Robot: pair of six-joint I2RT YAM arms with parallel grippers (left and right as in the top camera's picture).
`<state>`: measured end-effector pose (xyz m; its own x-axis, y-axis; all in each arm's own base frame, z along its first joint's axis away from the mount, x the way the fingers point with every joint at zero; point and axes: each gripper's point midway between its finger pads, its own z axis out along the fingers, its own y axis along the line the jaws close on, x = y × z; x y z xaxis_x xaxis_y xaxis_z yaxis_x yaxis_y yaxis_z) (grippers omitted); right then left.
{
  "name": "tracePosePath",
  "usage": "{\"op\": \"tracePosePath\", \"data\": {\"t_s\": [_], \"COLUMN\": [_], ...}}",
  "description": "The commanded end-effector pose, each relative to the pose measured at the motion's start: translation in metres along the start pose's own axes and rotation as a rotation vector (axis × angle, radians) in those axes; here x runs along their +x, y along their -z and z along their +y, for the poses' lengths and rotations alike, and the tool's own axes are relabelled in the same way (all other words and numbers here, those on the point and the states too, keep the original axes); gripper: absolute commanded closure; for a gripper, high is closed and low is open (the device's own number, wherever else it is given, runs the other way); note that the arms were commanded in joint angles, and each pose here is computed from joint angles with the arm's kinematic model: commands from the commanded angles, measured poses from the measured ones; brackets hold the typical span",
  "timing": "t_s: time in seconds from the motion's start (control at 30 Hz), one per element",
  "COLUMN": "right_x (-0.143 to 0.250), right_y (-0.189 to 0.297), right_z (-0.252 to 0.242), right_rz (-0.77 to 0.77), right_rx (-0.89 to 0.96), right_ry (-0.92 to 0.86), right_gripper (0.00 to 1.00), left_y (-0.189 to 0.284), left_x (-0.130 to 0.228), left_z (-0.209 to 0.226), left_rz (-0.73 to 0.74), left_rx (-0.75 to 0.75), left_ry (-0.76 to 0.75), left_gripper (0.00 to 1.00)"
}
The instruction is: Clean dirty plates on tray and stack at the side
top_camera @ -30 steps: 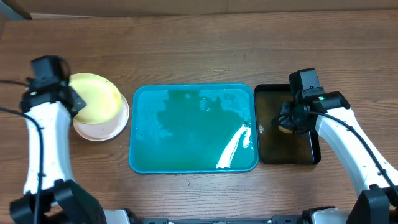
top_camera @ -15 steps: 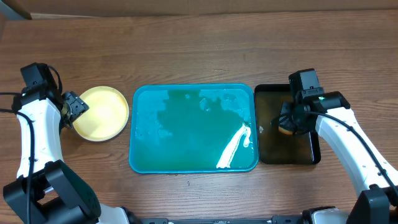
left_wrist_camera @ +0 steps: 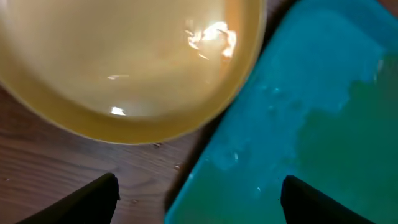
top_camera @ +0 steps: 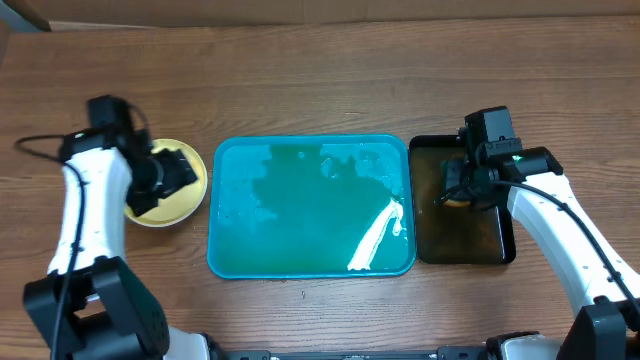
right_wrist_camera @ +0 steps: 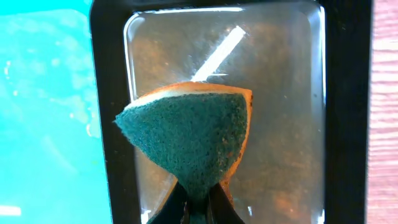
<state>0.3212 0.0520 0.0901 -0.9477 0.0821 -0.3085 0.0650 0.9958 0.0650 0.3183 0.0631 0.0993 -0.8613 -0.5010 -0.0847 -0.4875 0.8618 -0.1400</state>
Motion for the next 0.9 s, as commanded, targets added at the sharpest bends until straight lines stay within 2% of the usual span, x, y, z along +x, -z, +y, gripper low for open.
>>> {"op": "tracePosePath", "data": {"t_s": [0.0, 0.23, 0.53, 0.7, 0.87], "right_x": [0.004, 0.023, 0.053, 0.045, 0.008], "right_y": [-0.013, -0.052, -0.107, -0.098, -0.064], "right_z": [0.007, 0.006, 0.002, 0.004, 0.012], "right_rz": [0.038, 0.173, 0.332, 0.33, 0.271], "right_rx": [-0.039, -0.027, -0.006, -0.006, -0.019], "right_ry": [0.048, 0.044, 0.034, 0.031, 0.032], "right_gripper": [0.96, 0.96, 0.96, 0.96, 0.96], "left_y": [0.002, -0.001, -0.003, -0.003, -0.003], "left_x": [0.021, 0.051, 0.068, 0.071, 0.071], "left_z": [-0.04, -0.081, -0.103, -0.104, -0.104], "left_rz": [0.037, 0.08, 0.091, 0.097, 0.097], "left_rx": [0.051, 0.057, 0.064, 0.062, 0.063], "left_ry": [-0.21, -0.373, -0.461, -0.467, -0.466], "left_gripper": [0.15, 0.14, 0.15, 0.15, 0.16]}}
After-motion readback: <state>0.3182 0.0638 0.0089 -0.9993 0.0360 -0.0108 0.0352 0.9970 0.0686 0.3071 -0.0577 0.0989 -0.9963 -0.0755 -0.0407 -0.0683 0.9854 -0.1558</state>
